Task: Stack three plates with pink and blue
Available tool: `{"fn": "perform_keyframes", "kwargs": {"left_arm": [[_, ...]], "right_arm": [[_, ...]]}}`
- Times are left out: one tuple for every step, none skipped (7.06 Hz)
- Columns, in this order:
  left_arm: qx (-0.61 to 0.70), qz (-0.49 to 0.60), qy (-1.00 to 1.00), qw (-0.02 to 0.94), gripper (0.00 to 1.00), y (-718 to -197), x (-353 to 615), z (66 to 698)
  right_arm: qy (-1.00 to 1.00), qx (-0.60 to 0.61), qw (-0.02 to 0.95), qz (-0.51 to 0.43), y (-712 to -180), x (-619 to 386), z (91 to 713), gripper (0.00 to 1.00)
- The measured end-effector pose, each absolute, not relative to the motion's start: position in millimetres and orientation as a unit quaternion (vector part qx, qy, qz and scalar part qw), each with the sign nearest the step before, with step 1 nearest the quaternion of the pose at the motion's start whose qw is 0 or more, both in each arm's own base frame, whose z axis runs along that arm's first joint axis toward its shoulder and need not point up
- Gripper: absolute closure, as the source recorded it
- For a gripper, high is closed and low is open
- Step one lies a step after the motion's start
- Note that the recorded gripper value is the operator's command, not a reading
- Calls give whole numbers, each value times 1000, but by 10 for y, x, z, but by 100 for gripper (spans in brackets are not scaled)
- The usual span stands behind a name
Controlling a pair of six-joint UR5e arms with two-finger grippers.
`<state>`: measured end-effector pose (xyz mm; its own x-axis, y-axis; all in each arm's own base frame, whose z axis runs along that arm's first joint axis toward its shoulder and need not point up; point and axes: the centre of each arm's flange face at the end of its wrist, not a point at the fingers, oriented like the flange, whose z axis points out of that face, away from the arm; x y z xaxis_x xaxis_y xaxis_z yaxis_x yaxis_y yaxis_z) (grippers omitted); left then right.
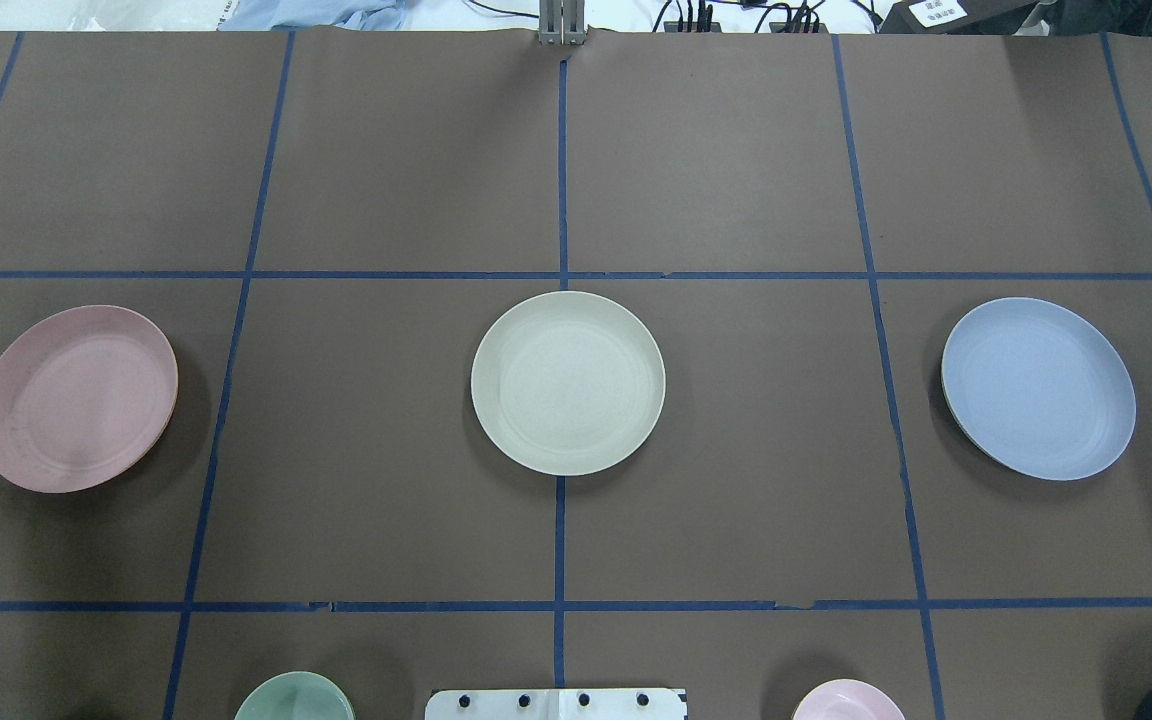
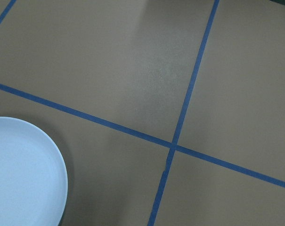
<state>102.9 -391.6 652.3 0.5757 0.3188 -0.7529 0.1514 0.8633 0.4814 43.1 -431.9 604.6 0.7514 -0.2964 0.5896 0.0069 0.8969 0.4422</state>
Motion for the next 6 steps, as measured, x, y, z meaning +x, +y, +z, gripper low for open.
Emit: {"fn": "perform_keyframes", "kwargs": {"left_arm": [[240, 22, 465, 852, 22, -3862, 1299, 6538], [226, 0, 469, 854, 31, -3816, 1542, 6552], [216, -13, 468, 857, 33, -3788, 1682, 6607], [210, -21, 462, 862, 39, -3769, 1731, 6696], [207, -26, 455, 866, 64, -3757, 1739, 6781], [207, -30, 451, 868, 87, -3762, 1743, 6824]], "right_arm": [[-343, 207, 913, -81, -4308, 430, 6101, 0], [-344, 204, 913, -81, -4304, 428, 6135, 0], [-344, 204, 913, -81, -4302, 428, 6147, 0], [-344, 204, 913, -81, -4301, 428, 6149, 0], [-344, 205, 913, -81, -4301, 428, 6150, 0], [-344, 204, 913, -80, -4301, 428, 6151, 0]]}}
